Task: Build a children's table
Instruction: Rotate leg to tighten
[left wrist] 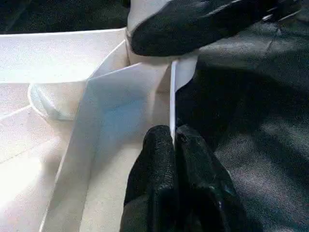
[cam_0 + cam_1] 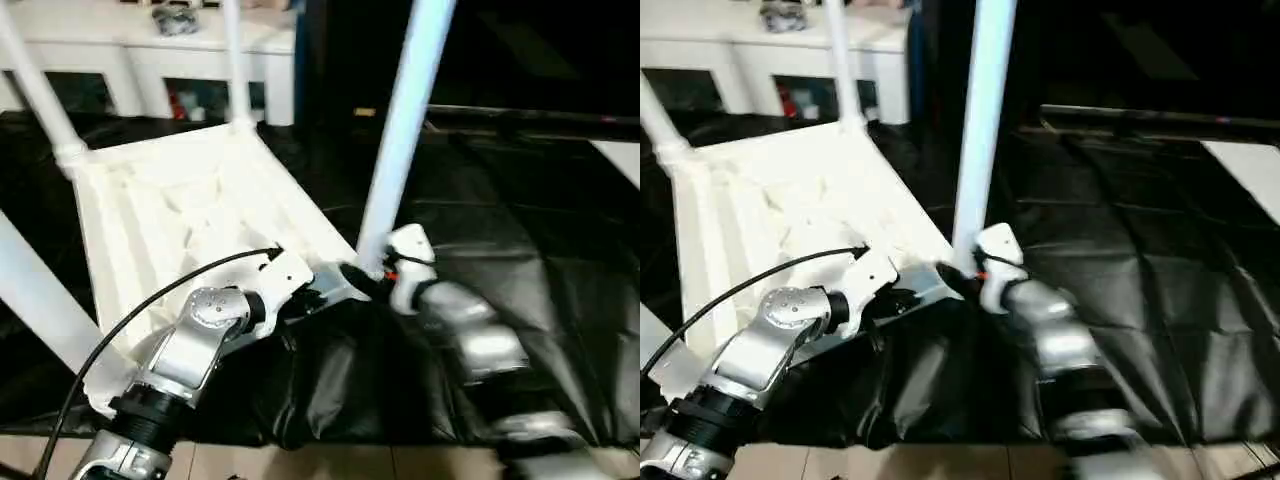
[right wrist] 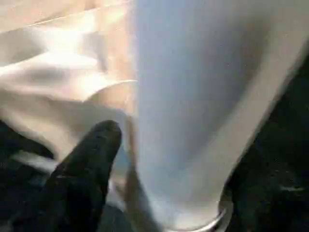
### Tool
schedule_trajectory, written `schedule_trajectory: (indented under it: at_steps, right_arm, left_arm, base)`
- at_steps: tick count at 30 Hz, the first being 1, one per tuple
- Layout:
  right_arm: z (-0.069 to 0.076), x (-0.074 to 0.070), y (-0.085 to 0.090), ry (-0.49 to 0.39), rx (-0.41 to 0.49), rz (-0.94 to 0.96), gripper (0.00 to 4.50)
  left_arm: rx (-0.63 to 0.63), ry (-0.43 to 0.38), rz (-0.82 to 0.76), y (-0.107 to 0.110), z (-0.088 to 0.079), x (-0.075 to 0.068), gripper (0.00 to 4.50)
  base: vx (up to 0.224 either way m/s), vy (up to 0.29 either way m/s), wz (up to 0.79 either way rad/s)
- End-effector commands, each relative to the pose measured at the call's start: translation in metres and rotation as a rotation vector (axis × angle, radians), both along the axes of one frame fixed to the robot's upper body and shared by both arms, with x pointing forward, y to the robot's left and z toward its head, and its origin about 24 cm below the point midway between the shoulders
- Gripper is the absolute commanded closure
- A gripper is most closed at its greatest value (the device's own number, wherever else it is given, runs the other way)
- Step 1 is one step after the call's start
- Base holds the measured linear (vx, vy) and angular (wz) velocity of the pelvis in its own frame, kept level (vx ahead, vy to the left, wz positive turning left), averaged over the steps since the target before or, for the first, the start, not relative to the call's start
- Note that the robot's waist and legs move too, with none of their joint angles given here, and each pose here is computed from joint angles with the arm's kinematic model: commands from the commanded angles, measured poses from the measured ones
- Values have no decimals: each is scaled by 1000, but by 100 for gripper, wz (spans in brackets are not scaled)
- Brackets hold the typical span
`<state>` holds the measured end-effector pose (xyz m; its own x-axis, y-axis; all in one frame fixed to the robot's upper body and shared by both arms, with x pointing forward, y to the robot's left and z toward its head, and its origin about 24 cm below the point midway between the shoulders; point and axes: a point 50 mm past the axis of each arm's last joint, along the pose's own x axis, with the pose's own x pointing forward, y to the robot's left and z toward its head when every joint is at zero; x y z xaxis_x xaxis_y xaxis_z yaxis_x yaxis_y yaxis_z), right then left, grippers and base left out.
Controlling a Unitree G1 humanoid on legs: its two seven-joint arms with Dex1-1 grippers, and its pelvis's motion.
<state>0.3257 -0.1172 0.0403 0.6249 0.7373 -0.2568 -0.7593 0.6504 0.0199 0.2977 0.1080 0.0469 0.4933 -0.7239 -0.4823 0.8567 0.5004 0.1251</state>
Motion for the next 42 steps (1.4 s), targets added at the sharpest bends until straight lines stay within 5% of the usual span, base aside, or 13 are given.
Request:
schedule_trajectory:
  at_steps: [1, 6, 14, 23, 26, 31, 42]
  right_arm:
    - [2, -9, 5, 13, -7, 185, 87]
    - [18, -12, -49, 14, -68, 253, 87]
    - [20, -21, -76, 40, -125, 294, 87]
    - [24, -14, -71, -5, -113, 256, 87]
    - [25, -11, -67, -2, -93, 245, 51]
    - [22, -3, -49, -23, -101, 245, 45]
    - [17, 9, -34, 7, -123, 213, 157]
  left_arm:
    - [6, -59, -17, -5, 12, 6, 450]
    - [10, -47, -57, 1, 10, 0, 450]
    - [16, -38, -76, 3, 8, -5, 450]
    - [9, -27, -122, 0, 8, -9, 450]
    - [10, -24, -133, 1, 8, -9, 450]
    - [21, -25, -140, 4, 8, -9, 450]
    - [40, -5, -143, 10, 6, -10, 450]
  base:
    - [0, 0, 0]
    - [0, 0, 0]
    - [0, 0, 0]
    - [0, 0, 0]
    - [0, 0, 0]
    - [0, 0, 0]
    - [0, 0, 0]
